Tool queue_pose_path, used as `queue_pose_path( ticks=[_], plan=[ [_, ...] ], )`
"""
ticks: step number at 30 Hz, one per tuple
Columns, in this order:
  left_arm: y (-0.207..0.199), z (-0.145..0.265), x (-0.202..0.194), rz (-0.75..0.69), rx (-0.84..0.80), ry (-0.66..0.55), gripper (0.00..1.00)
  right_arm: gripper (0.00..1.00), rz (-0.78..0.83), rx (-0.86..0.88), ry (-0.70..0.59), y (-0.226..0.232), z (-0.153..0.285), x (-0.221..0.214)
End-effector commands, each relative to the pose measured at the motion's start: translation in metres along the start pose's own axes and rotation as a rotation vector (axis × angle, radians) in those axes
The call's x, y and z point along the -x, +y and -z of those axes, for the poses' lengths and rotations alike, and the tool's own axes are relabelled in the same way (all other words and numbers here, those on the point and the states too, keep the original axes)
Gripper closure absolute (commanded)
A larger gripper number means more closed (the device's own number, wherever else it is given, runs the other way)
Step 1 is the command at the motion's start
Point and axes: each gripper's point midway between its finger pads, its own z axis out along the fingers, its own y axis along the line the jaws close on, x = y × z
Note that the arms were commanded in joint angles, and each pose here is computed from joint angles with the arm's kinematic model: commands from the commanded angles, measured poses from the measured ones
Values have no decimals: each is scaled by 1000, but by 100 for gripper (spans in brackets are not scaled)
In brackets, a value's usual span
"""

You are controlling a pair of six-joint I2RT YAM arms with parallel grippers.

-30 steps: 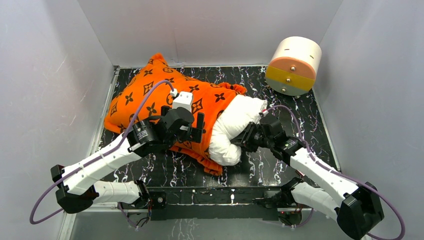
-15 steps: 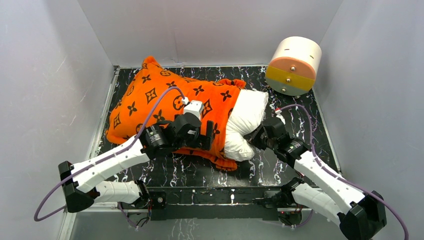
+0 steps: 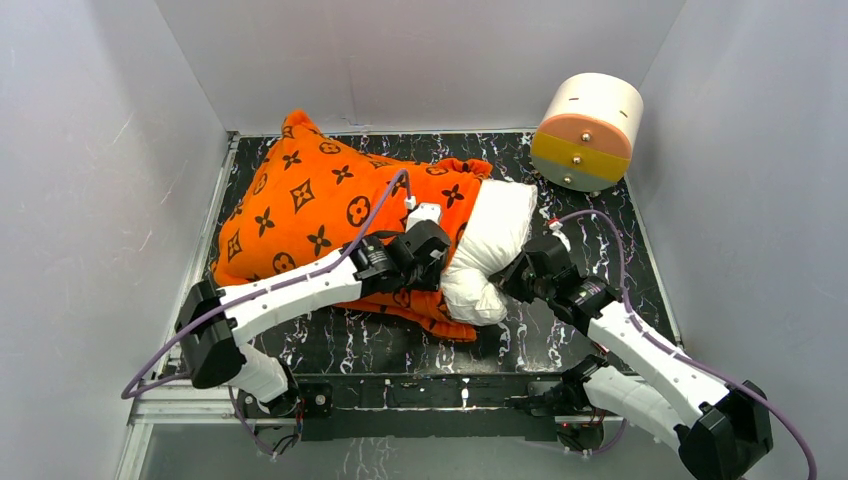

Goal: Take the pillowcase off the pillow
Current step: Remove the pillow from the pillowcase.

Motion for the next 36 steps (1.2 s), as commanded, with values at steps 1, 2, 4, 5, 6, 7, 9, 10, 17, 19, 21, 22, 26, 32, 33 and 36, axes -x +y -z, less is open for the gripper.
queue_pose_path(
  ticks=[1,2,4,5,6,7,9,10,17,19,21,22,26,32,33,36],
  plan=[
    [44,5,-12,-21,231,40,70,100,33,-130,-129,-19,13,29],
    [52,9,-13,-17,252,31,75,100,49,-160,-141,-24,15,32],
    [68,19,-15,2,293,-2,81,100,70,-221,-153,-35,18,35],
    [76,25,-15,19,308,-23,81,100,78,-241,-155,-39,19,37],
    [86,31,-17,30,333,-41,85,100,88,-253,-155,-41,19,38],
    [97,37,-20,40,358,-57,89,100,90,-257,-154,-42,19,38],
    [123,49,-25,68,436,-87,95,100,93,-256,-150,-43,18,39],
    [135,54,-29,91,479,-89,98,100,93,-249,-148,-42,18,40],
    [168,62,-58,168,566,-62,98,100,130,-176,-121,-23,21,43],
    [158,54,-59,169,508,-54,98,100,152,-126,-89,-14,22,38],
    [151,49,-57,183,474,-57,98,100,155,-81,-53,-7,24,31],
    [148,47,-56,184,462,-58,98,98,156,-53,-31,-3,25,27],
    [141,41,-52,196,439,-67,99,58,158,56,42,14,36,11],
    [134,40,-49,165,388,-68,98,7,142,253,114,42,70,-6],
    [134,41,-49,162,382,-72,98,4,140,284,136,45,75,-11],
    [129,41,-45,160,346,-89,96,1,126,347,234,48,80,-31]
  ],
)
